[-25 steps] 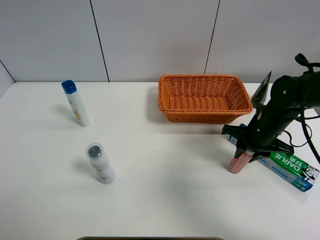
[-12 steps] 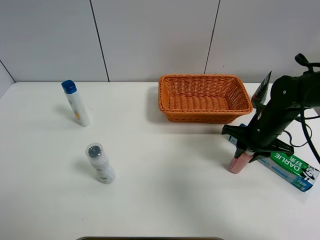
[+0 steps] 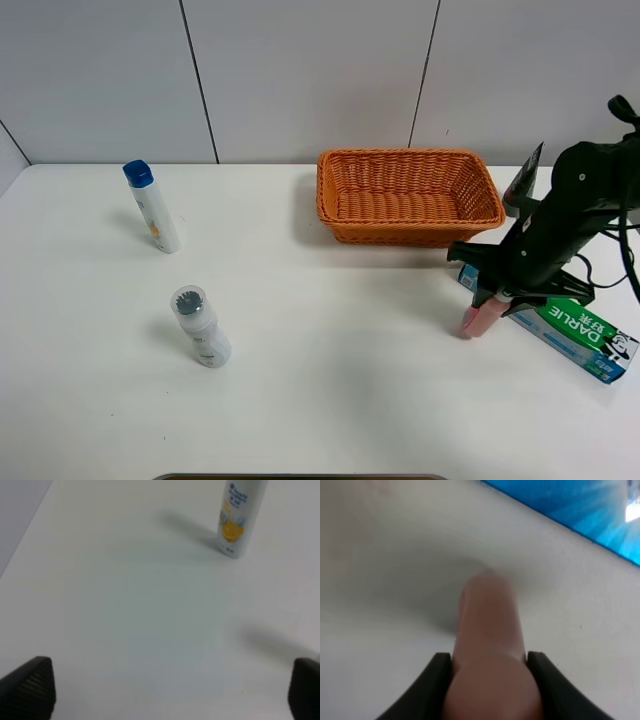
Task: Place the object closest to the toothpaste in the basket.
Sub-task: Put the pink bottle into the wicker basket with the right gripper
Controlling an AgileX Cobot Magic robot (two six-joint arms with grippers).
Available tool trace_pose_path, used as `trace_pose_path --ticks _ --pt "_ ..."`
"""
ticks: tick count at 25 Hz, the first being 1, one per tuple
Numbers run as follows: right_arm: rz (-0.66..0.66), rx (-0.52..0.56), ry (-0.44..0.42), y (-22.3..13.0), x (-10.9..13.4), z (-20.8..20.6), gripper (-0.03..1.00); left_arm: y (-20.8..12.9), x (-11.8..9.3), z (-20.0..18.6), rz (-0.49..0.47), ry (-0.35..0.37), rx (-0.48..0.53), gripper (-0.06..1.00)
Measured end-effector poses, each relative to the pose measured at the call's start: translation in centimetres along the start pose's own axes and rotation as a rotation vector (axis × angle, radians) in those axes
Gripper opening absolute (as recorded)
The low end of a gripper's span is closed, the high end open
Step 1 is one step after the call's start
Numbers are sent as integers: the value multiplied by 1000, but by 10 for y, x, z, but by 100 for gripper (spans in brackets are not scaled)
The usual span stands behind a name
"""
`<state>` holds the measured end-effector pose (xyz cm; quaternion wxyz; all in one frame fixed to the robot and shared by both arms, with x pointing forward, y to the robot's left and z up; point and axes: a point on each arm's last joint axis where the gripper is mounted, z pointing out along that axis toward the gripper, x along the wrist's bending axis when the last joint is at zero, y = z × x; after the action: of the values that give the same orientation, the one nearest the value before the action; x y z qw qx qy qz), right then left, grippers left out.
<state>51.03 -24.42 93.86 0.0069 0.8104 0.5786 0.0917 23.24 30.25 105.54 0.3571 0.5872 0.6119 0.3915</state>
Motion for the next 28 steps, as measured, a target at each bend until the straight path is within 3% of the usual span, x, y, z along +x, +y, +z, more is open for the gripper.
trace_pose_path --ticks 8,17,24,28 --pt "-44 -156 55 -3 -1 -47 37 0 0 0 0 0 0 94" --pt "-200 -345 85 -15 -7 -99 37 0 0 0 0 0 0 94" --pt "-370 -394 66 -15 -7 -108 37 0 0 0 0 0 0 94" --pt "-407 -481 87 -6 -1 -120 37 0 0 0 0 0 0 94"
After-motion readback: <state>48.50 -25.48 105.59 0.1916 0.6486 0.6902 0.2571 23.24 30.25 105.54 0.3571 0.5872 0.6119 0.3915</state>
